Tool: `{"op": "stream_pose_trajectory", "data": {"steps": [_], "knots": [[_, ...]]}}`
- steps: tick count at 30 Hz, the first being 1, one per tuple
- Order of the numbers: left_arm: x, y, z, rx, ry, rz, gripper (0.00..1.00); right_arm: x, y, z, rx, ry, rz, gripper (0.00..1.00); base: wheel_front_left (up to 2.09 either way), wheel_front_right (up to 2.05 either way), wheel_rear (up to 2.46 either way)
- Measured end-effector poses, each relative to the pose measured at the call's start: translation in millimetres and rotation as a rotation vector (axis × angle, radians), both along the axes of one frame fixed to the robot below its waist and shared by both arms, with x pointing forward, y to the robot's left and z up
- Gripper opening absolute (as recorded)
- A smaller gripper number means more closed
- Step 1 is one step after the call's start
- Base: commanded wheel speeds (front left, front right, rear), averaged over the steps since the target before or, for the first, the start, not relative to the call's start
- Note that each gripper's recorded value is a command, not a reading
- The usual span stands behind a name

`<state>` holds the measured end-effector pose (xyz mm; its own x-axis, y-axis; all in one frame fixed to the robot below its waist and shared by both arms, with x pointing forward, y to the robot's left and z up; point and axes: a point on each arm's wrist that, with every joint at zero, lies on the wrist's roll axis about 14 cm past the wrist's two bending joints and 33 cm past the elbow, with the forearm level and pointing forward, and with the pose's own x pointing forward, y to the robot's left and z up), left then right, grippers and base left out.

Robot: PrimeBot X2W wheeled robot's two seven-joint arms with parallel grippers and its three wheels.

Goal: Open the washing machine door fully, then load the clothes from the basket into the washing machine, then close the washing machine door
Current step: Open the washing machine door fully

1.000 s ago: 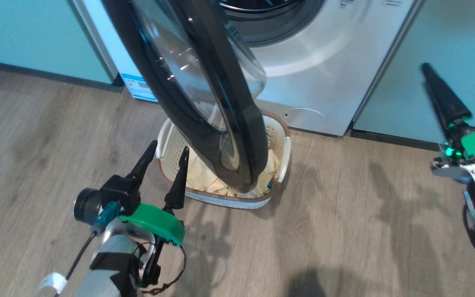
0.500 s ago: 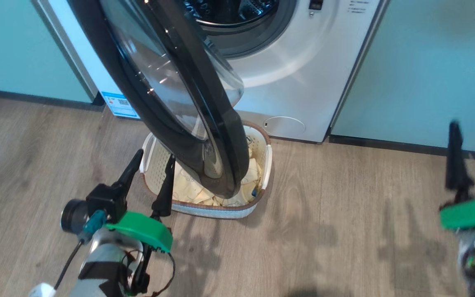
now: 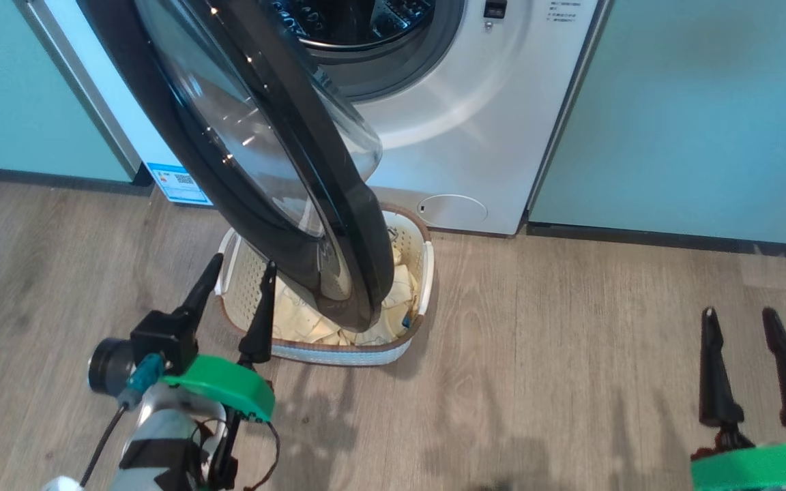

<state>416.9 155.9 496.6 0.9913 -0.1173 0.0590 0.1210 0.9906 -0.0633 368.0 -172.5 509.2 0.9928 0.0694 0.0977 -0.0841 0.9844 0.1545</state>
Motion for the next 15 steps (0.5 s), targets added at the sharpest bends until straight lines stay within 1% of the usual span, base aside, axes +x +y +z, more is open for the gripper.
{"op": "stream_pose_trajectory", "data": {"steps": [4, 15], "knots": [[0.6, 0.1, 1.7, 0.000, -0.005, 0.004, 1.00, -9.5, -2.3, -6.3, -0.003, 0.024, -0.009, 1.00, 0.00, 0.00, 0.00], [-0.1, -0.4, 5.0, 0.001, -0.013, 0.005, 1.00, -16.6, -6.8, -2.2, 0.014, 0.013, -0.026, 1.00, 0.00, 0.00, 0.00]]}}
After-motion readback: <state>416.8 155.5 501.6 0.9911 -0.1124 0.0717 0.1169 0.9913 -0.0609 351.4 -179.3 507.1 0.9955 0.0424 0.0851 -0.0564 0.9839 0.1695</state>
